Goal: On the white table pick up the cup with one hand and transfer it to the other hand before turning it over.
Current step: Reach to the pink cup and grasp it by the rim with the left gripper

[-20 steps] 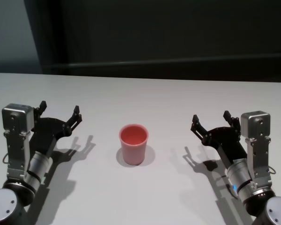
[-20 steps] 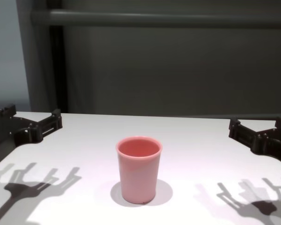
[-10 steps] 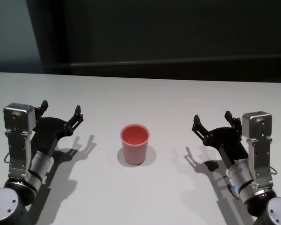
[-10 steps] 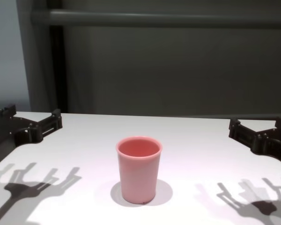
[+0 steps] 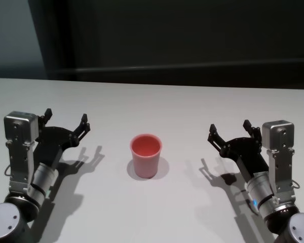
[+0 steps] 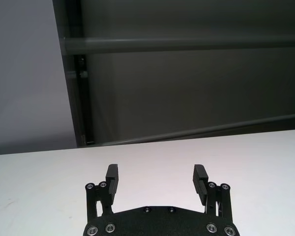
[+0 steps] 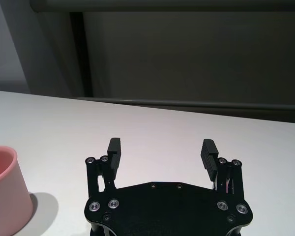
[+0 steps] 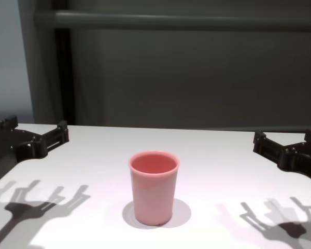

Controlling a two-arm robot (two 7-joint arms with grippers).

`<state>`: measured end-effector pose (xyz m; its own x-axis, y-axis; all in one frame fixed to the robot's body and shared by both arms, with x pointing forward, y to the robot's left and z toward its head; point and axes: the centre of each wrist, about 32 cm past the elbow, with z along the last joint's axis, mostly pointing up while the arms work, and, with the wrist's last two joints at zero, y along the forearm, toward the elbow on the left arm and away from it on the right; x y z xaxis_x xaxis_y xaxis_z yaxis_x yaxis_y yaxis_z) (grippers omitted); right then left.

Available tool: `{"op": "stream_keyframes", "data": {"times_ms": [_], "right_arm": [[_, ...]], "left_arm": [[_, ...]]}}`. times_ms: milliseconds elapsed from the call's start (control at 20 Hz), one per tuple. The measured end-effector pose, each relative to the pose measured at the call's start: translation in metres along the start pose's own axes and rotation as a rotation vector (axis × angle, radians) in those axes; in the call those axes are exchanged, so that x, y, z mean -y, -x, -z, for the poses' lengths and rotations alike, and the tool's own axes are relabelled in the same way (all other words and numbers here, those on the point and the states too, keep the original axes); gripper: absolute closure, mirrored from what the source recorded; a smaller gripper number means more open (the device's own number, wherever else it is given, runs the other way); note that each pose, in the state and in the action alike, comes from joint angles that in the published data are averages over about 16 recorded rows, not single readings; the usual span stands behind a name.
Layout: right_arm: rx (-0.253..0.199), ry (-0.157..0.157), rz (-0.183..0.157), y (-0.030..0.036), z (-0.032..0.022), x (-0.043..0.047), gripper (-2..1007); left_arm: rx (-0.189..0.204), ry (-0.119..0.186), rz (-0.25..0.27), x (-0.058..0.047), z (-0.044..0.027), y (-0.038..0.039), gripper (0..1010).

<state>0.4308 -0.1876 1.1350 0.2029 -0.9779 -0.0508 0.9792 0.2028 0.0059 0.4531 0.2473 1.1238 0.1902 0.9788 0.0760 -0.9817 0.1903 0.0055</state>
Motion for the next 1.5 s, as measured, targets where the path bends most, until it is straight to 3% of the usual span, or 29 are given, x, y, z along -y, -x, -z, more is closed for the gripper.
{"op": "stream_keyframes", "data": {"times_ms": [1500], "right_arm": [[0.0, 0.0, 0.0, 0.0, 0.0, 0.0, 2]], "left_arm": [[0.0, 0.0, 0.0, 0.0, 0.0, 0.0, 9]]}}
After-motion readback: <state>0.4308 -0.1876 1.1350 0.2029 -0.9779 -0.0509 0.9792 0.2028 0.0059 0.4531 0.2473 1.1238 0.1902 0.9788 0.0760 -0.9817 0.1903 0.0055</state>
